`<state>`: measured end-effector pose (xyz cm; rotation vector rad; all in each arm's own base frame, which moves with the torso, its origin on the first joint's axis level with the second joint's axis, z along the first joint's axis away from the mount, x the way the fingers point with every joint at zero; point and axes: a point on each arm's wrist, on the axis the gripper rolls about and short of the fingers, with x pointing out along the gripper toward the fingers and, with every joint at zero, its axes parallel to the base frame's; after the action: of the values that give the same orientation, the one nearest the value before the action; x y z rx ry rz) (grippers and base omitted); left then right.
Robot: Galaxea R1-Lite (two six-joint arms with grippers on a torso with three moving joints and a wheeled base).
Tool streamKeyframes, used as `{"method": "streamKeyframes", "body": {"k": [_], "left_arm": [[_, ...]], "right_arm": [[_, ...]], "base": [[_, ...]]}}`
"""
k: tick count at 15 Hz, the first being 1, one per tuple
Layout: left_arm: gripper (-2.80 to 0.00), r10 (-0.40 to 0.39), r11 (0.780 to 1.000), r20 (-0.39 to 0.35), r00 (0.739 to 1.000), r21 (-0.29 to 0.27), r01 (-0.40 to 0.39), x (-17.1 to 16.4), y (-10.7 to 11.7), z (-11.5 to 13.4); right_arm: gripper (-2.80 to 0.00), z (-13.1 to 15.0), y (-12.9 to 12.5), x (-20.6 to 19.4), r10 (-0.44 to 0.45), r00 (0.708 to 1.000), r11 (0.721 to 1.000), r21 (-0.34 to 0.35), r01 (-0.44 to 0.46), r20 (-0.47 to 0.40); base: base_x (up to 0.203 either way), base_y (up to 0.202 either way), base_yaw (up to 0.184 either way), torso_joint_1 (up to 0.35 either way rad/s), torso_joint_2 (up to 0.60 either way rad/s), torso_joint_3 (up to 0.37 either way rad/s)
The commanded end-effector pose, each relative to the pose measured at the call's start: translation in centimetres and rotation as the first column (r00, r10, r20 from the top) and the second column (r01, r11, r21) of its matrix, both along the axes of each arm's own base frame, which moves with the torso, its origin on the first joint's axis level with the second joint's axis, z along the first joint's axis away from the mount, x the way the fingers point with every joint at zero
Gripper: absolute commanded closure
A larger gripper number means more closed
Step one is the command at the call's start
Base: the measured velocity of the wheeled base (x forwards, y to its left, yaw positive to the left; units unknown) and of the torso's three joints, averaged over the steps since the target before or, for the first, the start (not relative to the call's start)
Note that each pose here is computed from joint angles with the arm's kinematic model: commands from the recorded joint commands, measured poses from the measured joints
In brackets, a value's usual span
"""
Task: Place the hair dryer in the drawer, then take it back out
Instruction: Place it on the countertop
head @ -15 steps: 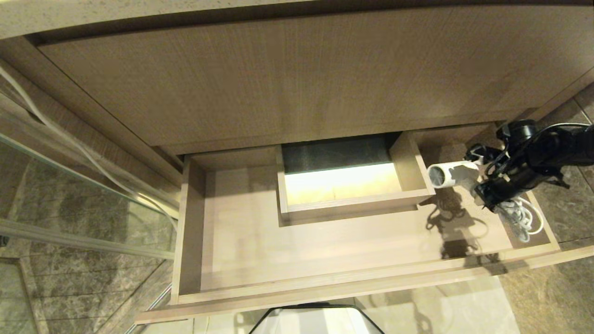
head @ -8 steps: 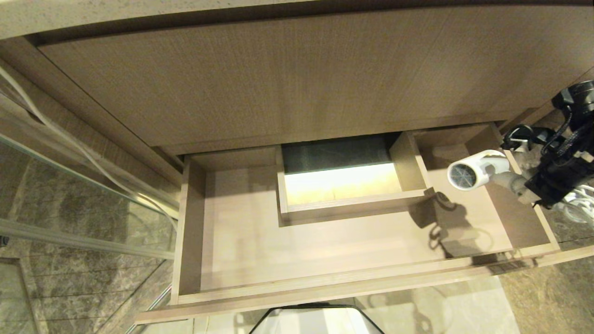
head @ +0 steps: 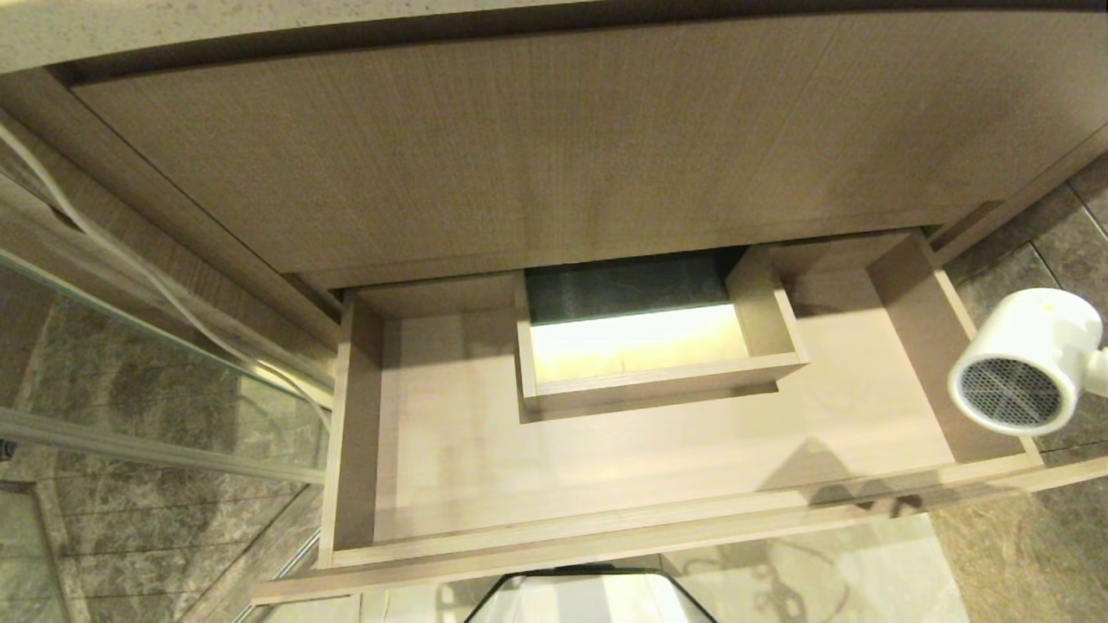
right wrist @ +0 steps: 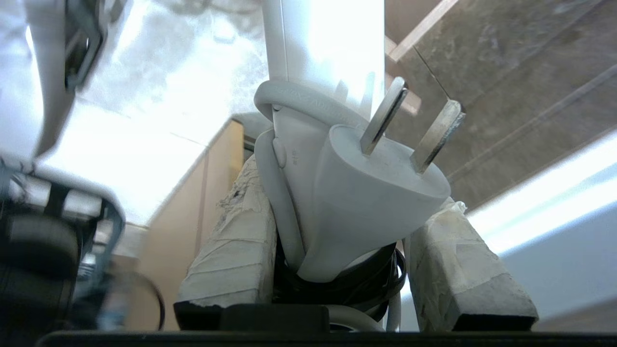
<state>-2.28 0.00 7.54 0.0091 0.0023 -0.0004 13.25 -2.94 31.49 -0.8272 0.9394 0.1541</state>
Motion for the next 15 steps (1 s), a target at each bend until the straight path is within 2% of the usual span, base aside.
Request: {"method": "streamKeyframes", "body": {"k": [1,3,5,7,9,12,15], "left_arm": [[0.0,0.0,1.0,0.0,1.0,0.0,0.0,0.0,0.0,0.0],[0.0,0.0,1.0,0.001,1.0,0.0,0.0,0.0,0.0,0.0],[0.0,0.0,1.0,0.002,1.0,0.0,0.0,0.0,0.0,0.0],[0.0,0.0,1.0,0.002,1.0,0.0,0.0,0.0,0.0,0.0],[0.0,0.0,1.0,0.001,1.0,0.0,0.0,0.0,0.0,0.0],[0.0,0.0,1.0,0.001,1.0,0.0,0.0,0.0,0.0,0.0],[0.0,0.0,1.0,0.001,1.0,0.0,0.0,0.0,0.0,0.0]], "right_arm": [[0.0,1.5,1.1,-5.2,0.057,0.995,0.998,-0.039,-0.054,0.086],[0.0,1.9,1.3,-5.9,0.085,0.989,0.996,-0.015,-0.084,0.125],[0.0,2.5,1.5,-6.2,0.066,0.983,0.997,0.02,-0.07,0.169],[0.0,3.3,1.7,-6.6,-0.008,0.97,0.985,0.168,-0.034,0.244],[0.0,4.7,1.9,-7.6,-0.026,0.943,0.985,0.168,-0.032,0.332],[0.0,6.5,2.1,-8.7,-0.028,0.912,0.985,0.166,-0.045,0.41],[0.0,6.8,2.5,-9.2,0.043,0.892,0.96,0.228,-0.161,0.451]], "base": [[0.0,0.0,0.0,0.0,0.0,0.0],[0.0,0.0,0.0,0.0,0.0,0.0],[0.0,0.0,0.0,0.0,0.0,0.0],[0.0,0.0,0.0,0.0,0.0,0.0],[0.0,0.0,0.0,0.0,0.0,0.0],[0.0,0.0,0.0,0.0,0.0,0.0],[0.0,0.0,0.0,0.0,0.0,0.0]]}}
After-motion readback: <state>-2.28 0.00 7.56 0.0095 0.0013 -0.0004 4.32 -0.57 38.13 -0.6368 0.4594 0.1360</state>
